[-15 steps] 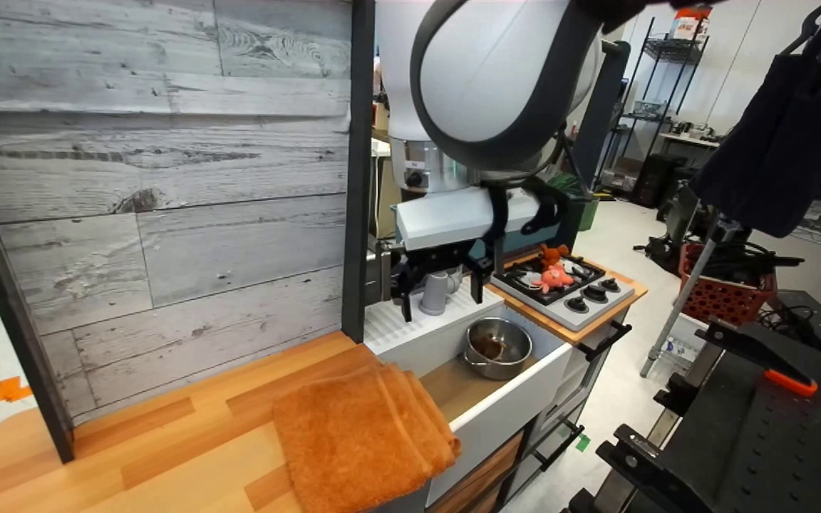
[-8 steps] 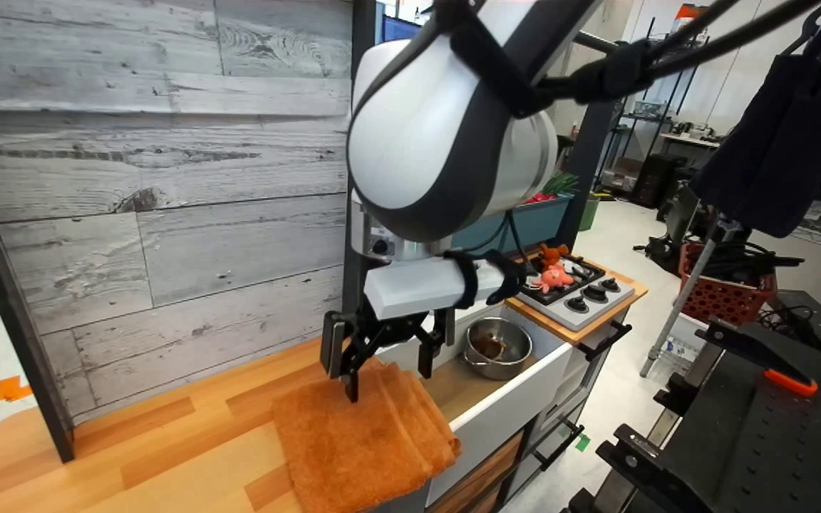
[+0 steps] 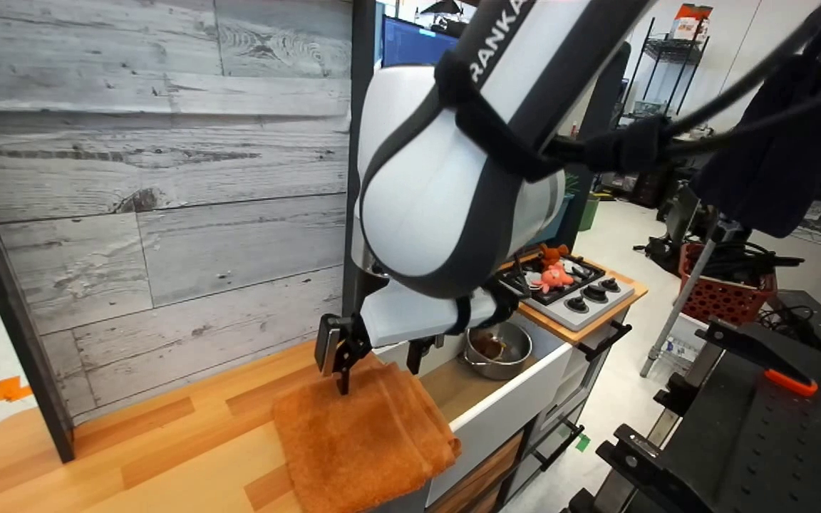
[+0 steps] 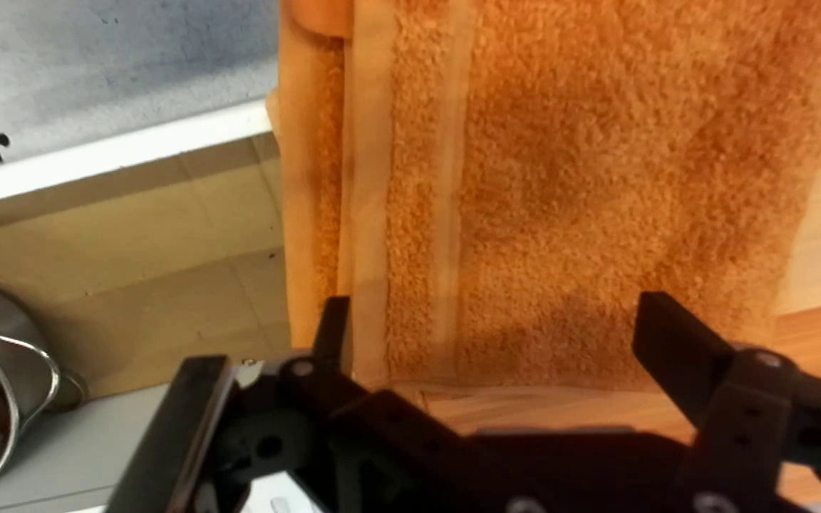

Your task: Pick up the plush toys from the counter and stove and put them in the pot, then wipe the counter

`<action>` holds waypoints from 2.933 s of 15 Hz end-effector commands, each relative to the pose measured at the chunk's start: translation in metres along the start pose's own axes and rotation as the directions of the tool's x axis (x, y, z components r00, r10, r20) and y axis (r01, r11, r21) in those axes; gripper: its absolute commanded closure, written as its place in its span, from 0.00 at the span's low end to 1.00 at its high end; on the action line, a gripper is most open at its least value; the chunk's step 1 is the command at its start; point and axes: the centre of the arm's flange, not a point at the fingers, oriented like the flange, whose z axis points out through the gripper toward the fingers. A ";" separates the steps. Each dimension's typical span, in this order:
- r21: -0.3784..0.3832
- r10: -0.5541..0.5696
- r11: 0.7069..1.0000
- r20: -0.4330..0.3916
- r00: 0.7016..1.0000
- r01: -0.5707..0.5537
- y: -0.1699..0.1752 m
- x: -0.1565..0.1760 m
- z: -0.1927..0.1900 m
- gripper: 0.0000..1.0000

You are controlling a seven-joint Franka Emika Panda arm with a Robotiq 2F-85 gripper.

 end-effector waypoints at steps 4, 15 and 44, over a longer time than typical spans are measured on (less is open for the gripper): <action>0.038 -0.054 0.997 -0.158 0.986 0.061 -0.034 -0.041 0.033 0.00; 0.025 0.062 0.998 -0.003 0.998 -0.061 -0.011 -0.024 0.078 0.00; 0.026 0.051 0.998 -0.087 0.995 -0.049 -0.090 0.030 0.117 0.00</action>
